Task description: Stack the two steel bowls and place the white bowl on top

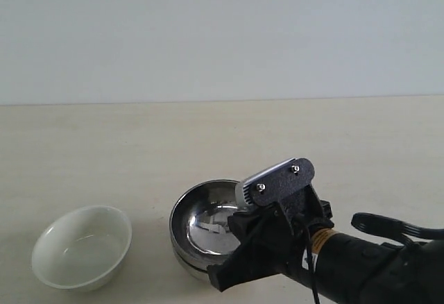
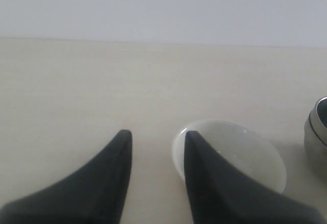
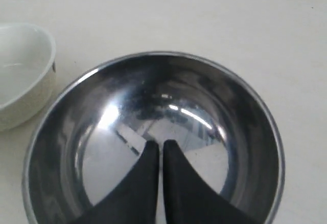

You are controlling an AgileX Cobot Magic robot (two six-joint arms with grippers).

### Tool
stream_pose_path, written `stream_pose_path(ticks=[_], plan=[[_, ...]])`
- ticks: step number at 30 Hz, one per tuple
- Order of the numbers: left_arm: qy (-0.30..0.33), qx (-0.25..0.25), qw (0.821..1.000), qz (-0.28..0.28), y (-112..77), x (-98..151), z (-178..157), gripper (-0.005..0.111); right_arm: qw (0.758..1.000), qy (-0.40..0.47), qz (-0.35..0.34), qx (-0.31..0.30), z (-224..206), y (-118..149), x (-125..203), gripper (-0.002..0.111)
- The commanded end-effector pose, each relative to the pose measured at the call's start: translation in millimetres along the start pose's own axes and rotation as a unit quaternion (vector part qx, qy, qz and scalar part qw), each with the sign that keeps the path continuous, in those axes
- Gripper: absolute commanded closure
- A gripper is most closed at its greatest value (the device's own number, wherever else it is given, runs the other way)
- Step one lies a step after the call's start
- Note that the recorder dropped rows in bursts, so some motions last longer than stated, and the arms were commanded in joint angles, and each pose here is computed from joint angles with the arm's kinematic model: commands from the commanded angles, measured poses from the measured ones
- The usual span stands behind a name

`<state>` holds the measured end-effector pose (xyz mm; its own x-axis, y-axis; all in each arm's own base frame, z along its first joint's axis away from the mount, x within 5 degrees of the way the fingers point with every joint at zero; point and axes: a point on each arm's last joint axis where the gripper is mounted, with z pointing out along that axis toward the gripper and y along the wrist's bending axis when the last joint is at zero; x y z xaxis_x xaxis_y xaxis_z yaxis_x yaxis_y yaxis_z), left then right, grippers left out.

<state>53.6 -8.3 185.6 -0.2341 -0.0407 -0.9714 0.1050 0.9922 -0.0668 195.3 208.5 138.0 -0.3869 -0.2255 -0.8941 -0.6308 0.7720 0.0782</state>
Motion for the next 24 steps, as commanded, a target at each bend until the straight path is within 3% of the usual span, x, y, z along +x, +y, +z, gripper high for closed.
stream_pose_path(ticks=[1, 6, 8, 11, 14, 15, 20, 24], plan=[[-0.003, -0.002, 1.000, 0.001, 0.3, 1, 0, 0.074, 0.999, -0.039, 0.009, -0.007, -5, 4, -23, 0.108], [-0.003, -0.002, 1.000, 0.001, 0.3, 1, 0, 0.074, 0.996, -0.074, -0.014, -0.058, -9, 16, -53, 0.108], [-0.003, -0.002, 1.000, 0.001, 0.3, 1, 0, 0.074, 0.993, -0.062, -0.032, -0.095, -9, 26, -67, 0.103], [-0.003, -0.002, 1.000, 0.001, 0.3, 1, 0, 0.074, 0.990, -0.012, -0.063, -0.123, -5, 42, -79, 0.082], [-0.003, -0.002, 1.000, 0.001, 0.3, 1, 0, 0.074, 0.983, 0.026, -0.118, -0.135, -4, 68, -93, 0.048], [-0.003, -0.002, 1.000, 0.001, 0.3, 1, 0, 0.074, 0.981, 0.029, -0.132, -0.138, -5, 76, -99, 0.042], [-0.003, -0.002, 1.000, 0.001, 0.3, 1, 0, 0.074, 0.962, 0.065, -0.217, -0.152, -8, 116, -109, 0.043], [-0.003, -0.002, 1.000, 0.001, 0.3, 1, 0, 0.074, 0.944, 0.108, -0.271, -0.155, 14, 139, -98, 0.043]])
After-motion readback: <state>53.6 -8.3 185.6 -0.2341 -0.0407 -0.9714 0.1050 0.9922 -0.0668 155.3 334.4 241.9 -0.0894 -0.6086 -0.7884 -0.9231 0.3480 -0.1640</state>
